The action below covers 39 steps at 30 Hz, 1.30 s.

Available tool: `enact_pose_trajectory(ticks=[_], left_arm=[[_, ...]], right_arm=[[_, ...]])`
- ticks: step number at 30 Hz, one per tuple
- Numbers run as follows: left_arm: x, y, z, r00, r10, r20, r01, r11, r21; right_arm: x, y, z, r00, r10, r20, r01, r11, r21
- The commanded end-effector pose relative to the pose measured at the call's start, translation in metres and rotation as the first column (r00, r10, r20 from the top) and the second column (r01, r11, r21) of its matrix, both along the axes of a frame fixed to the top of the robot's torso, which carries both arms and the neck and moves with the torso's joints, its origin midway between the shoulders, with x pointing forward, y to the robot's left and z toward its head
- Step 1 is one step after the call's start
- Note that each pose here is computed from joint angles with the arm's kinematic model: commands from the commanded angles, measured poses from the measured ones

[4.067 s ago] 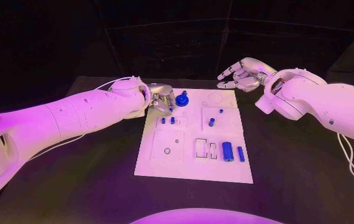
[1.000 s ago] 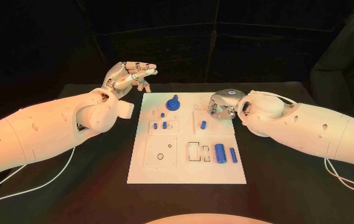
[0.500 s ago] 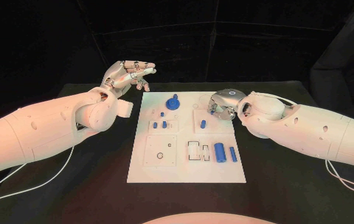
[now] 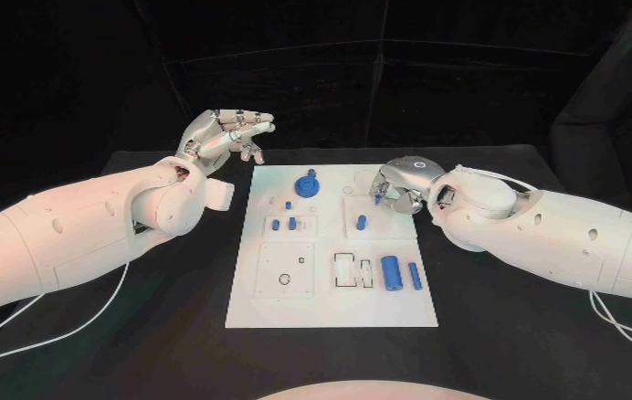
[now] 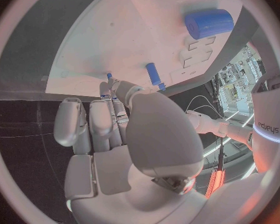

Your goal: Assemble the parts on the task board

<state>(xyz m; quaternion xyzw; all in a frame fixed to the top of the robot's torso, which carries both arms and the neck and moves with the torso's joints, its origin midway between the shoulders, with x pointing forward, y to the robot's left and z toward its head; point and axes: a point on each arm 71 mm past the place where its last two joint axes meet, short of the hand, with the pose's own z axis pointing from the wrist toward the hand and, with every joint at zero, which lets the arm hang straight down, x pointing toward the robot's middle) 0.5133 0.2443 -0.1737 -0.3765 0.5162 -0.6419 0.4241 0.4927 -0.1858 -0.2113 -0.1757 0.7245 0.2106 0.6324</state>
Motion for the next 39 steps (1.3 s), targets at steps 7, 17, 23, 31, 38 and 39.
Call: enact_pose_trajectory(ticks=[7,17,23,31,38,39], left_arm=[[0.0008,0.001,0.0007,1.0,0.002,-0.002,-0.002,1.0,-0.004],[0.0013,0.002,0.0002,1.0,0.002,-0.007,-0.002,1.0,-0.002],[0.0015,0.002,0.0001,1.0,0.001,-0.007,-0.001,1.0,-0.002],[0.0019,0.001,0.0001,1.0,-0.001,-0.008,0.001,1.0,-0.002],[0.0017,0.0,0.0003,1.0,-0.003,-0.008,0.003,1.0,-0.003],[0.0017,0.0,0.0004,1.0,-0.004,-0.008,0.003,1.0,-0.003]], right_arm=[[-0.008,-0.005,0.013,0.998,-0.03,0.051,0.026,0.996,0.084],[-0.028,0.011,0.027,0.999,0.009,0.031,-0.014,0.987,0.161],[-0.041,0.031,0.034,0.998,0.063,0.028,-0.067,0.977,0.201],[-0.051,0.069,0.036,0.989,0.151,0.0,-0.146,0.958,0.247],[-0.053,0.097,0.027,0.978,0.208,-0.033,-0.192,0.944,0.266],[-0.054,0.1,0.023,0.976,0.215,-0.041,-0.197,0.943,0.267]])
